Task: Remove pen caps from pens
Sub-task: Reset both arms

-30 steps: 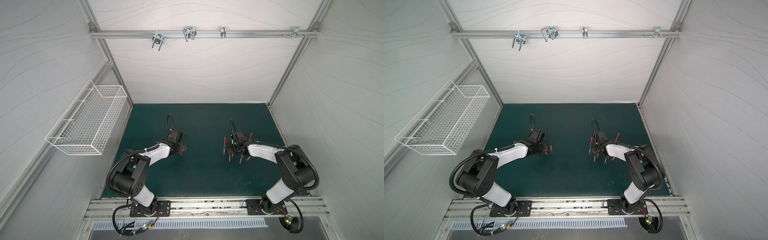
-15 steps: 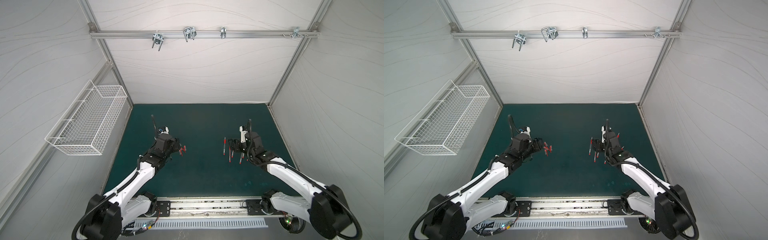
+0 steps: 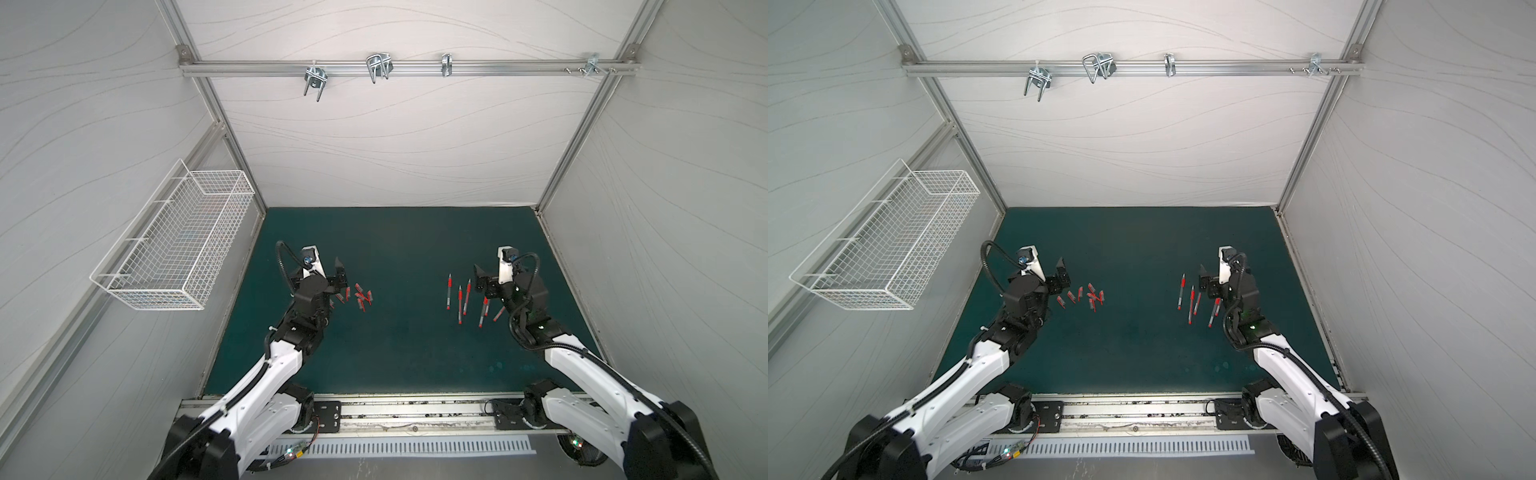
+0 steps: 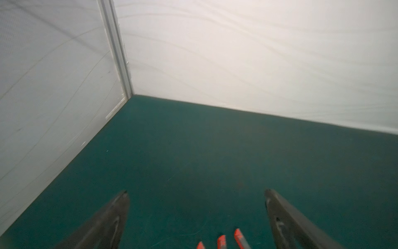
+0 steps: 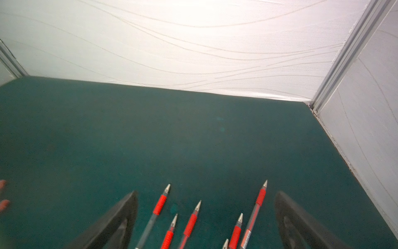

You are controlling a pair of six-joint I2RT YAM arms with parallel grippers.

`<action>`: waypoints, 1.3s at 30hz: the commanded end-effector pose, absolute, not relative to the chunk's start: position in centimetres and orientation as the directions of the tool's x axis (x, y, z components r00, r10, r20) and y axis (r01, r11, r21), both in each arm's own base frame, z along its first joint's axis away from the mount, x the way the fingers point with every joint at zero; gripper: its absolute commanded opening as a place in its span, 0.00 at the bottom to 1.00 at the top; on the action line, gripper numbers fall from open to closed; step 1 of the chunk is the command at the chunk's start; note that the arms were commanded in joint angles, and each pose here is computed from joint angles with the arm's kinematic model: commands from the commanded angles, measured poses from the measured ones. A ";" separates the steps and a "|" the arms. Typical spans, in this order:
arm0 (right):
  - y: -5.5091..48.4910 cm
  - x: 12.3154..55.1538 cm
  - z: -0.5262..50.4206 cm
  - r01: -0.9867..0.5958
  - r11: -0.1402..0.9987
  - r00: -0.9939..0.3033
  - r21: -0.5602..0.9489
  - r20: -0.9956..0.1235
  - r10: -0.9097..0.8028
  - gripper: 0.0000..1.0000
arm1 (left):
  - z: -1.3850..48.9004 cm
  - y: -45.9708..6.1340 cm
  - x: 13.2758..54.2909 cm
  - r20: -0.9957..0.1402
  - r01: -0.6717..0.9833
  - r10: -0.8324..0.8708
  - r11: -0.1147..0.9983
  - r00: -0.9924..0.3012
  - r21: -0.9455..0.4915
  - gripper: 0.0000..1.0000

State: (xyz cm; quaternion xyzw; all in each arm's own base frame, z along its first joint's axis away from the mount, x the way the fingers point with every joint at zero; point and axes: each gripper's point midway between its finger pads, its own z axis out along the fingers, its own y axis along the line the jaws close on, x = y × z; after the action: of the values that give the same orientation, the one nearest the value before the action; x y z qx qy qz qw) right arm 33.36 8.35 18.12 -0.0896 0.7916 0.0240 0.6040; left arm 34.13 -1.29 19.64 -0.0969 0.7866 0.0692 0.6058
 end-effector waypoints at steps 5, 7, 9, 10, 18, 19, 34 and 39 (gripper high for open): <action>4.1 35.2 15.6 -0.111 0.994 -0.188 -0.020 -0.981 -0.040 0.99 | 16.1 2.6 36.6 -0.974 -0.309 -0.075 0.951 -0.216 -0.004 0.99; 3.7 35.7 14.1 -0.099 0.995 -0.222 -0.024 -0.974 -0.045 0.99 | 16.4 3.1 37.2 -0.976 -0.322 -0.078 0.947 -0.205 -0.008 0.99; 3.5 36.2 13.0 -0.089 0.996 -0.230 -0.018 -0.972 -0.038 0.99 | 16.5 3.3 37.5 -0.977 -0.308 -0.078 0.951 -0.196 -0.014 0.99; 3.5 36.4 12.6 -0.092 0.996 -0.231 -0.010 -0.973 -0.031 0.99 | 16.6 3.4 37.7 -0.980 -0.303 -0.068 0.953 -0.185 -0.009 0.99; 4.1 37.7 9.6 -0.136 0.991 -0.236 0.005 -0.971 -0.027 0.99 | 16.5 3.4 38.1 -0.984 -0.282 -0.036 0.959 -0.174 0.015 0.99; 4.0 37.7 9.5 -0.132 0.991 -0.260 0.013 -0.965 -0.022 0.99 | 16.5 3.7 38.0 -0.984 -0.291 -0.040 0.957 -0.174 0.012 0.99; 4.7 38.3 9.1 -0.203 0.978 -0.304 0.050 -0.952 -0.015 0.99 | 11.1 4.5 38.2 -0.960 -0.303 -0.104 0.953 -0.261 -0.021 0.99; 4.5 38.6 9.0 -0.213 0.974 -0.324 0.075 -0.946 0.002 0.99 | 9.4 4.2 39.3 -0.940 -0.268 -0.107 0.963 -0.324 -0.017 0.99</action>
State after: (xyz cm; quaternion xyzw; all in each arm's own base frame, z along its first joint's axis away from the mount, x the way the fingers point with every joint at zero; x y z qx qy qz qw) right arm 38.21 4.41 8.66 -0.0595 0.8087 0.0798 0.5797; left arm 37.72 4.53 7.60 -0.1207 0.8245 0.0902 0.5454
